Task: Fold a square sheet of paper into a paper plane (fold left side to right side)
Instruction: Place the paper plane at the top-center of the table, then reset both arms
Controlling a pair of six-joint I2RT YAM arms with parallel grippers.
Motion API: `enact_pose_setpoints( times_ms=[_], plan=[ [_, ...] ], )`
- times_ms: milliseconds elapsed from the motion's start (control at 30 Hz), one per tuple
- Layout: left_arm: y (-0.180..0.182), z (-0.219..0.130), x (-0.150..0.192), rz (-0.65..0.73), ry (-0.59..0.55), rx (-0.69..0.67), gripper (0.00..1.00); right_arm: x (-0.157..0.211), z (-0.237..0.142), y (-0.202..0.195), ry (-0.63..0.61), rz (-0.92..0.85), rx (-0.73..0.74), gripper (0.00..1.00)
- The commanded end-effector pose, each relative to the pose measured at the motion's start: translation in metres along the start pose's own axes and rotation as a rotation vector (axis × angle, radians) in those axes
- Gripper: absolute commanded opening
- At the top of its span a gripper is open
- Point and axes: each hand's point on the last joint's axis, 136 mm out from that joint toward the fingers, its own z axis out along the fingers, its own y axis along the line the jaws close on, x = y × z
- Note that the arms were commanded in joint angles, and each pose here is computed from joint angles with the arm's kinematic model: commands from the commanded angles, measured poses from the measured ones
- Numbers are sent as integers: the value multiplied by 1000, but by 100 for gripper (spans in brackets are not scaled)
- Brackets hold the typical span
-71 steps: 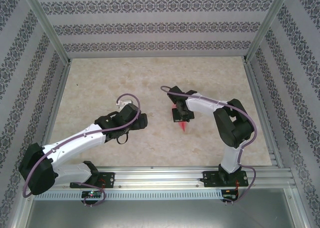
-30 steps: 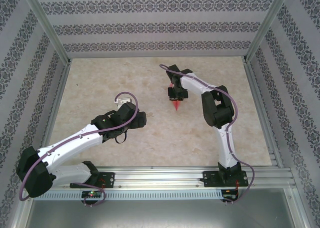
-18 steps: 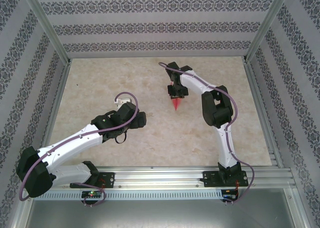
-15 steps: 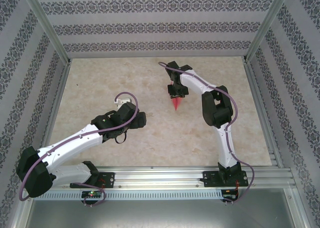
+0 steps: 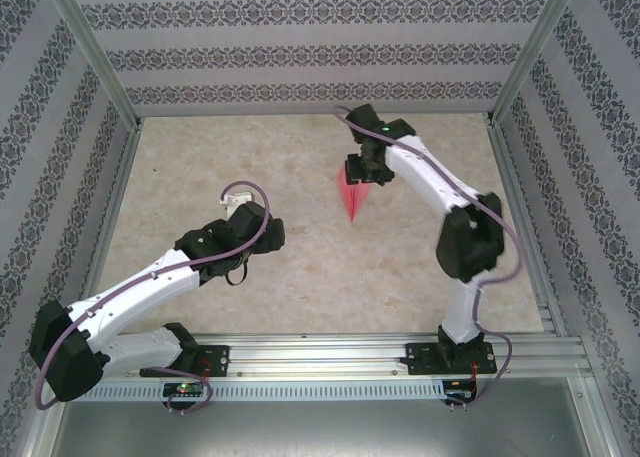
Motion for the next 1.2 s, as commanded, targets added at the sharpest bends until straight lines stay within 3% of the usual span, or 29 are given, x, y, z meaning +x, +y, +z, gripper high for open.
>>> enact_pose_setpoints(
  times_ms=[0,267,433,633,833,1167],
  plan=[
    [18,-14,-41,-18,-124,-62,100,2,-45,-15,-133,9,1,62],
    [82,-23,-96,-70,-309,-277,100,31,-73,-89,-357,142,68,76],
    [115,-29,-118,-23,-437,-450,100,48,-64,-153,-472,302,191,98],
    [149,-12,-113,8,-536,-605,100,68,-40,-216,-569,468,296,98],
    [163,30,-93,113,-488,-626,100,77,-15,-236,-714,388,421,98],
    [165,71,-78,141,-510,-450,100,43,3,-211,-875,199,295,98]
  ],
)
